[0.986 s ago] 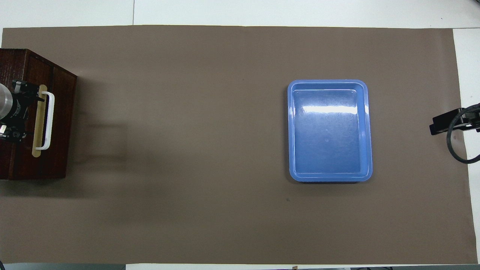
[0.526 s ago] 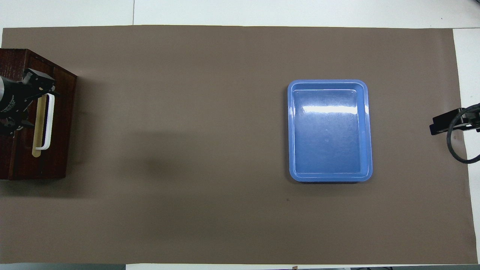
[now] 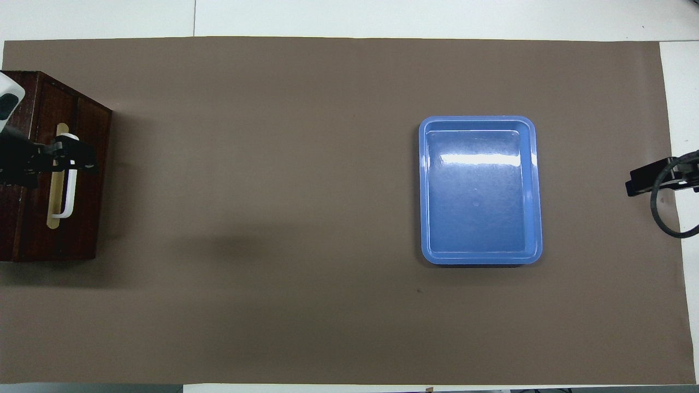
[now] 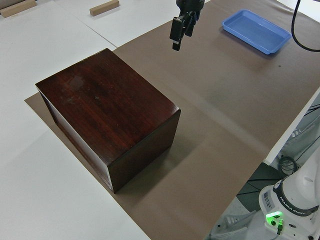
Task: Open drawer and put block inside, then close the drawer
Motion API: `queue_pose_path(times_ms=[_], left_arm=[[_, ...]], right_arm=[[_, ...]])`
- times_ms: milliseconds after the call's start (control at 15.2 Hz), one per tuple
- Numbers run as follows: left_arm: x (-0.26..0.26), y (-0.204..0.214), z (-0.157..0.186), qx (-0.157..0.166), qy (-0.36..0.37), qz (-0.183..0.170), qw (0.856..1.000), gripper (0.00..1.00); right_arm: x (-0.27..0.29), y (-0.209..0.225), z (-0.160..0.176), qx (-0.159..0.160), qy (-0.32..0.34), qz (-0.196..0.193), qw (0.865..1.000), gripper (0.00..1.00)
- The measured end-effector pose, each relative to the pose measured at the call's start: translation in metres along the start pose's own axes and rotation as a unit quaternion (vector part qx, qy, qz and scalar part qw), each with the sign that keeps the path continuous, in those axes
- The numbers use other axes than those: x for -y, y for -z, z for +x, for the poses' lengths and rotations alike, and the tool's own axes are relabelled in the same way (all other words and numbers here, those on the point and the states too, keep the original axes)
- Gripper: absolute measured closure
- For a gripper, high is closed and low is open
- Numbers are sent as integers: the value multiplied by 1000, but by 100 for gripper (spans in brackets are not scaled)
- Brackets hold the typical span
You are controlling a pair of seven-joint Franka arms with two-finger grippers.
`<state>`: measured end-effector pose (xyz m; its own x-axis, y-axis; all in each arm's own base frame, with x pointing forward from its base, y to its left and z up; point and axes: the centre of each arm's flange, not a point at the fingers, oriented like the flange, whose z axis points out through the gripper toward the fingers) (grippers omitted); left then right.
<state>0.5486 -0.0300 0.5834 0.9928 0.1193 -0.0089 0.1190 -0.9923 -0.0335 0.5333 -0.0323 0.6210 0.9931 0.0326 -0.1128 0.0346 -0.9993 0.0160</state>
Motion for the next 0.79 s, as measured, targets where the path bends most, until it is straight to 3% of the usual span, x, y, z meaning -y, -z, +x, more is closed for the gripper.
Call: queue_pose_path(times_ms=[197,395,789], left_arm=[[-25,22,-10,-21,-23,-48,998,0],[-53,18,-18,-14,-28,-50,998,0],[-42,13,-18,0,-18,-47,999,0]], right_arm=[[0,0,0,0,0,0,1000,0],[0,0,0,0,0,0,1000,0],[0,0,0,0,0,0,1000,0]])
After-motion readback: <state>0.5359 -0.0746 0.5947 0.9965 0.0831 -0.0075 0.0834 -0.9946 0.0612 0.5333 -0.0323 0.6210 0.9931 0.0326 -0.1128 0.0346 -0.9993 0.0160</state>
